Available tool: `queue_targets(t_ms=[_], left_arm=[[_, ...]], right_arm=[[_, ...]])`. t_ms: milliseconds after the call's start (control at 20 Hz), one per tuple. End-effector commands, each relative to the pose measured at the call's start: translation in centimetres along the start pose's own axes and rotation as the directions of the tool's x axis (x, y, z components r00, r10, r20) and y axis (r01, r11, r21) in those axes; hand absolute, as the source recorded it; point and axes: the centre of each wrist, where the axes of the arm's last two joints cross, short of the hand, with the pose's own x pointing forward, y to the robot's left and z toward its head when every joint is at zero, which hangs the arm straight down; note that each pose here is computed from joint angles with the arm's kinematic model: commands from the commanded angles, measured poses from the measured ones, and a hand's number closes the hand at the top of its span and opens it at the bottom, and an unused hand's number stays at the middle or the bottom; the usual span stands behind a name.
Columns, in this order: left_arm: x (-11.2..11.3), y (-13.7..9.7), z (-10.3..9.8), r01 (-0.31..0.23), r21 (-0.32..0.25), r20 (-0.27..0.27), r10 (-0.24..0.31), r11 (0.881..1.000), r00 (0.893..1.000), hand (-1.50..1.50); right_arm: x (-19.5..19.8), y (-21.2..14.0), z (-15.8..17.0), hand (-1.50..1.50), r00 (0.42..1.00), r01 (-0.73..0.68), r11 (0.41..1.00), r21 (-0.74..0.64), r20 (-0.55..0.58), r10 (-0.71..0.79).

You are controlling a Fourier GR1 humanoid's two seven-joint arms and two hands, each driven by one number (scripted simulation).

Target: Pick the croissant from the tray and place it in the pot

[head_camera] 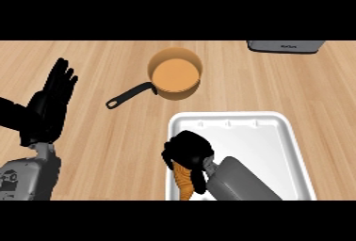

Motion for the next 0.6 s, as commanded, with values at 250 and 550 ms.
queue_targets(t_ms=[250, 550], left_arm=[[-0.3, -0.4, 0.4, -0.002, -0.024, -0.017, 0.001, 1.0, 1.0, 0.0], [0.8, 1.9, -0.1, 0.01, 0.017, 0.0, -0.01, 1.0, 1.0, 0.0]], right_arm=[[11.4, -1.9, 2.9, 1.5, 0.983, 0.166, 0.955, -0.247, 0.115, -0.141], [13.7, -5.9, 6.2, 1.5, 0.947, 0.32, 0.747, -0.583, 0.164, -0.277]])
